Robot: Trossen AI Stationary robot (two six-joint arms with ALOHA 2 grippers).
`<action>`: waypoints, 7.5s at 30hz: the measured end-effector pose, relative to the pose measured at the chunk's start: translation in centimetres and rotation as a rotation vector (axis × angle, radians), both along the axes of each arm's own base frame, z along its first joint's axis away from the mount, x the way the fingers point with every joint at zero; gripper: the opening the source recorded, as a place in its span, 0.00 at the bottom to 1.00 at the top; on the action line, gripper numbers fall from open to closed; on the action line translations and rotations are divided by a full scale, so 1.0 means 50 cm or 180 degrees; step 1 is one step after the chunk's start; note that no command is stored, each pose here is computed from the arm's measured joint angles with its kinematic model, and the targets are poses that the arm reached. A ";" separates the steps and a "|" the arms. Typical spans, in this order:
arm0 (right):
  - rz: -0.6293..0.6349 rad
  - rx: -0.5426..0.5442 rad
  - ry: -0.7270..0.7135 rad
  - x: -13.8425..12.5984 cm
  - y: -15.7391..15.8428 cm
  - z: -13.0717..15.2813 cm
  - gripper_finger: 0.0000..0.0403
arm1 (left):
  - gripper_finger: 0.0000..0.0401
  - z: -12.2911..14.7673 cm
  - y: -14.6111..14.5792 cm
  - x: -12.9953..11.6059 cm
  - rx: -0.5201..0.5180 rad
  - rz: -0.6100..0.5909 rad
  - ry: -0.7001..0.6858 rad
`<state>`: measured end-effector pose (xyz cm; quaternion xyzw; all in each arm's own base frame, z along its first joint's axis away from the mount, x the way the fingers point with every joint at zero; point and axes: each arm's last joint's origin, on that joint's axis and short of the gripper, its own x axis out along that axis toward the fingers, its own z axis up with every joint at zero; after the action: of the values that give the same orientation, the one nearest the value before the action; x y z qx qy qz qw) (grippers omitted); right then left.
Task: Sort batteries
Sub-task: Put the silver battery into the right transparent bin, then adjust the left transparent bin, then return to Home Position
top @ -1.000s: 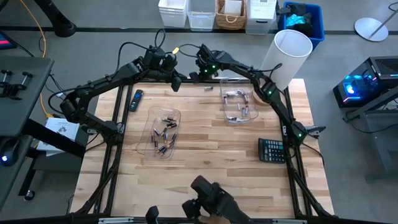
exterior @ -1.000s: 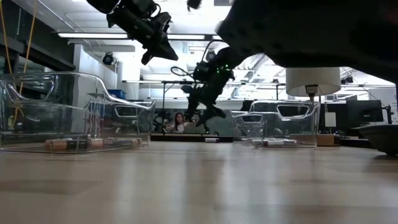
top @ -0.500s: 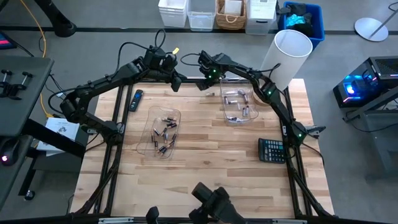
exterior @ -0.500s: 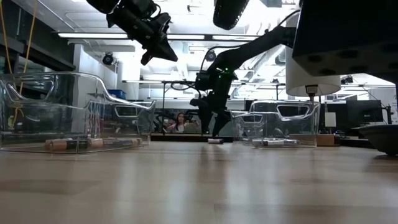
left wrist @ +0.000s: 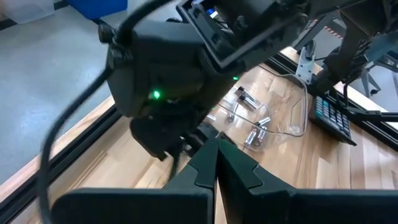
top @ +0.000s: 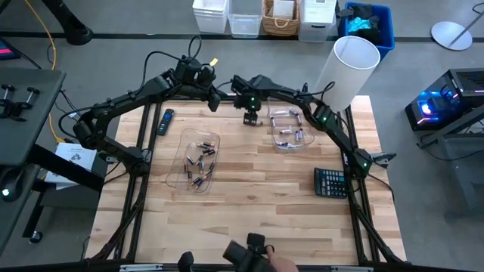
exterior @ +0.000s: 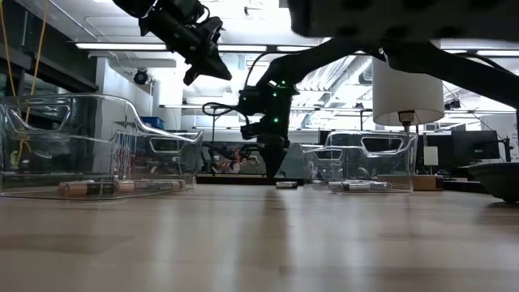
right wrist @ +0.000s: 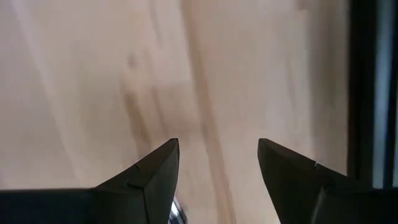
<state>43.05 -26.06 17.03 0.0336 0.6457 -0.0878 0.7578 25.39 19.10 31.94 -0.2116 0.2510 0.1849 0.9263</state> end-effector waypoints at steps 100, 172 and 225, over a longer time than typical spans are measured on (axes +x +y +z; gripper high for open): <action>0.1729 0.0090 -0.0238 -0.120 0.390 0.046 0.53 | 0.00 0.229 -0.100 -0.136 0.0710 -0.0537 -0.1819; -0.1714 -0.0479 -0.1236 -0.406 0.258 0.224 0.64 | 0.00 -0.083 -0.246 -0.111 -0.0363 -0.1406 0.1108; -0.2116 -0.0458 -0.1366 -0.417 0.231 0.226 0.64 | 0.00 -0.210 -0.013 -0.089 0.0652 -0.0608 0.2222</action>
<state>22.19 -14.54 28.35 0.2051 0.4188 -0.3641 0.8062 20.93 18.43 21.43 -0.0177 0.5505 0.1829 0.8144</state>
